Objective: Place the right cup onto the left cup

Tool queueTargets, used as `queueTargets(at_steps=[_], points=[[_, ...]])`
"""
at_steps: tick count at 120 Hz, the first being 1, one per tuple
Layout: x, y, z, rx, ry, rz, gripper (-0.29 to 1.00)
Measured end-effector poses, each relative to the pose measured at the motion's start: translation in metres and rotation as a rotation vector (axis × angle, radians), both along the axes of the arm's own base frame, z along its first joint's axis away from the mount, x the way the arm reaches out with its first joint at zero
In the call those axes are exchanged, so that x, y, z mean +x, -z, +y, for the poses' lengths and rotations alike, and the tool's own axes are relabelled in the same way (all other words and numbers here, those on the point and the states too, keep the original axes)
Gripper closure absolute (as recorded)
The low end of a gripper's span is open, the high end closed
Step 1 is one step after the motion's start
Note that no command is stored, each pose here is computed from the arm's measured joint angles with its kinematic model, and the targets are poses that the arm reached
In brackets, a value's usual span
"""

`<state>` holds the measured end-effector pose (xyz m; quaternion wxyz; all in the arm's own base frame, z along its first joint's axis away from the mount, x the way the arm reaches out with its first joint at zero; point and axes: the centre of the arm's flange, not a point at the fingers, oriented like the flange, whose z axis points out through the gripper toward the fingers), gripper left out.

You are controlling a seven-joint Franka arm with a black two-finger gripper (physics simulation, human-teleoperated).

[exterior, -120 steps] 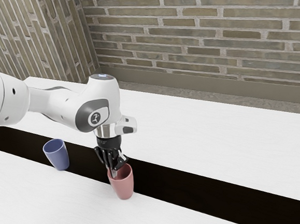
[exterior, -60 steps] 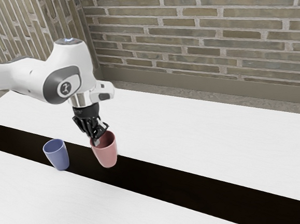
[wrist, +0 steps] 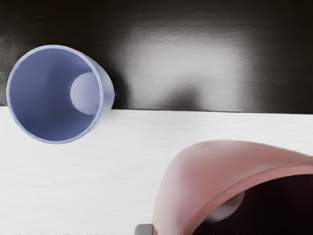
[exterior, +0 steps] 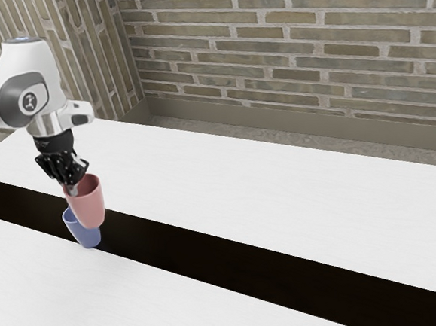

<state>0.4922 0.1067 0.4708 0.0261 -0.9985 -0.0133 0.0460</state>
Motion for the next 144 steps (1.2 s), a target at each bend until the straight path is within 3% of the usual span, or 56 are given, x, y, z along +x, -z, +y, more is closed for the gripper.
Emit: queueTargets(at_steps=[75, 107, 144], points=[[0.02, 0.016, 0.121, -0.063, 0.015, 0.014, 0.79], [0.05, 0.024, 0.114, -0.08, 0.104, 0.01, 0.79], [0.05, 0.033, 0.125, -0.108, 0.127, 0.013, 0.79]])
